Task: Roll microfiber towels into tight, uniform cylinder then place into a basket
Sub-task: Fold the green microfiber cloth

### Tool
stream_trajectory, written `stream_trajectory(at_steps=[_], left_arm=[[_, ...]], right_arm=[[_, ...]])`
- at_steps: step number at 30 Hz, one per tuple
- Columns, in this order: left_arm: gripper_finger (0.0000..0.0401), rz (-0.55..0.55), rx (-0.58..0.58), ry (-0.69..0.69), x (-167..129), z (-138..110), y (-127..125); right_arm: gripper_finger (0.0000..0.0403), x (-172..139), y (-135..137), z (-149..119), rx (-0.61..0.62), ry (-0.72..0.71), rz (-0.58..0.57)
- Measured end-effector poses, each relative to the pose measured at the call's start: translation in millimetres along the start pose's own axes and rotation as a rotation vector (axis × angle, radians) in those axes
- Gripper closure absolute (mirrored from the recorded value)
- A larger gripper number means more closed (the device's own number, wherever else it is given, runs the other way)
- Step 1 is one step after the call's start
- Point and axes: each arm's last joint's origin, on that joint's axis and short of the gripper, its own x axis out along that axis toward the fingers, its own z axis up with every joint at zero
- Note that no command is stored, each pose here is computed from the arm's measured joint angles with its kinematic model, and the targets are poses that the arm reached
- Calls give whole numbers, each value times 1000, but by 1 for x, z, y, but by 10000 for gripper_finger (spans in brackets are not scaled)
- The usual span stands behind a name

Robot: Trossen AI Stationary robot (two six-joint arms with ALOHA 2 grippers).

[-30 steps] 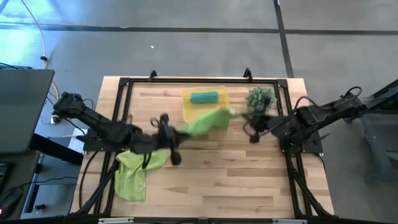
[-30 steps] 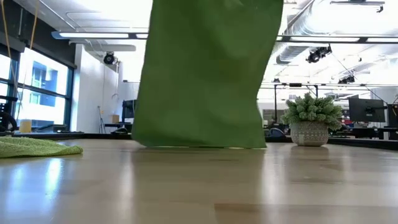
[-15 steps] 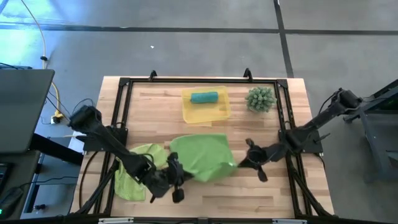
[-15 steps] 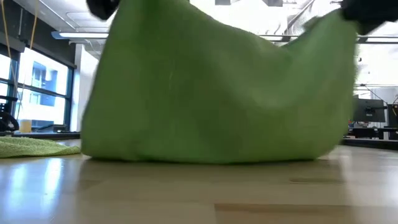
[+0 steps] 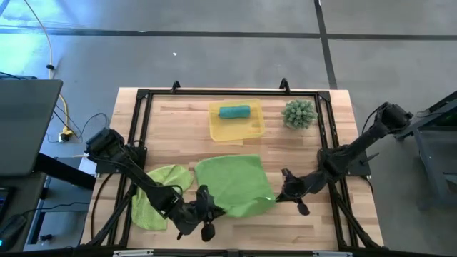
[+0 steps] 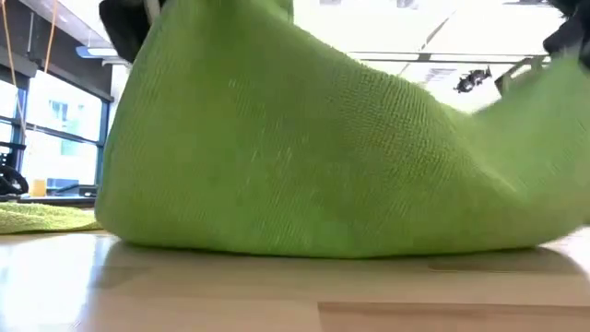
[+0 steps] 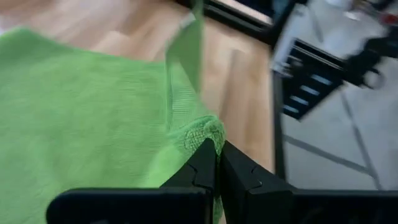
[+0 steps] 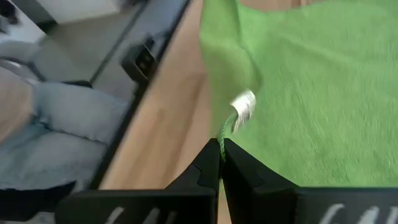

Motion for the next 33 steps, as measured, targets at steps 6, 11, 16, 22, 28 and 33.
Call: stream_trajectory(at_steps=[6,11,16,22,28,33], left_arm=[[400,144,-121,35,-4,-12,10],[400,240,-98,-56,-9,-15,13],[400,292,29,-161,-20,4,13],[400,427,218,-310,-43,35,17],[400,642,364,-451,-78,73,25],[400,813,387,-508,-108,107,42]], right_arm=[[403,29,-5,-9,-60,9,-24],[403,36,-5,-1,-231,-94,-7],[403,24,-5,29,-388,-221,-81],[403,-10,0,74,-575,-308,-486],[403,-55,2,130,-667,-330,-886],[403,-93,-9,172,-639,-315,-1081]])
